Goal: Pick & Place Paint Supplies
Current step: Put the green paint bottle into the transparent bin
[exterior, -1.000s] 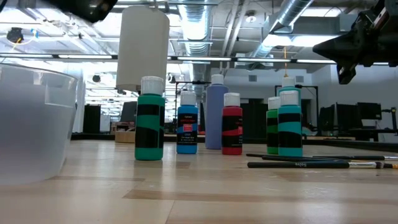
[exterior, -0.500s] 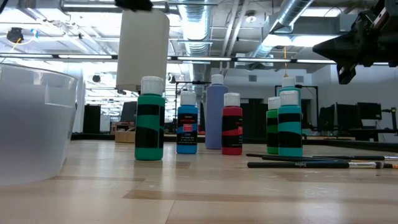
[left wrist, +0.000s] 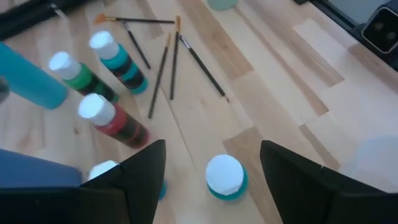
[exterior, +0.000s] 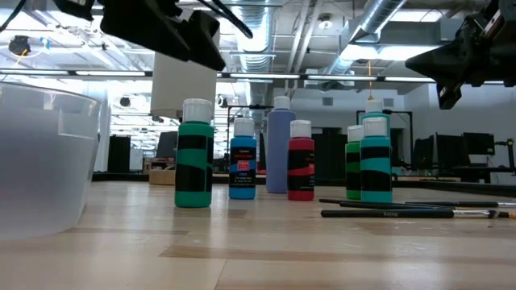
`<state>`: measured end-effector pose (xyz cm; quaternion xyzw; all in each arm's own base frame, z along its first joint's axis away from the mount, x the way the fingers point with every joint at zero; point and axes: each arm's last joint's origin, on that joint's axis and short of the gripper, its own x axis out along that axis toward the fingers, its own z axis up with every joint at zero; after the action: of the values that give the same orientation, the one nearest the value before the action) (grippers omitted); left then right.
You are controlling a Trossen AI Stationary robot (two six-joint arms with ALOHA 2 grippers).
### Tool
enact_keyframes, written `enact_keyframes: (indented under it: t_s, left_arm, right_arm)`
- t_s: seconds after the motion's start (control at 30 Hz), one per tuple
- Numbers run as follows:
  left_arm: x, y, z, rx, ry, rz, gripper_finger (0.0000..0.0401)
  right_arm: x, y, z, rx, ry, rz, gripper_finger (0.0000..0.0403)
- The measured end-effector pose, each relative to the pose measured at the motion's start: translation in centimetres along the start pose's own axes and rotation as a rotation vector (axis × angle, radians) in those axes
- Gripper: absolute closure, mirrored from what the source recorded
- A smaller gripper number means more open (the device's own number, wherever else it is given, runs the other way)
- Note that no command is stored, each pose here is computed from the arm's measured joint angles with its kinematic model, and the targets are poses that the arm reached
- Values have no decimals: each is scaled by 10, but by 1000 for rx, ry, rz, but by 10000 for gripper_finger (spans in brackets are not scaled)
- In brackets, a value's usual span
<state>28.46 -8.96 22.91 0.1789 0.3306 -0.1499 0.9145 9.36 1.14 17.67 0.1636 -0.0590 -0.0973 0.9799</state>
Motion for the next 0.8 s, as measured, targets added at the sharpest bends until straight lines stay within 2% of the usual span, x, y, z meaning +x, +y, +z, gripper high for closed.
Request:
enact_keyframes:
  t_s: [0.3,0.53,0.8]
  left_arm:
    - [15,-2,-5,2,74,-46,152]
    - [10,11,20,3,240,-48,152]
    - [18,23,42,-20,326,-119,152]
  right_arm:
    - [0,0,0,0,0,0,394]
    - [0,0,0,0,0,0,394]
    - [0,0,0,0,0,0,394]
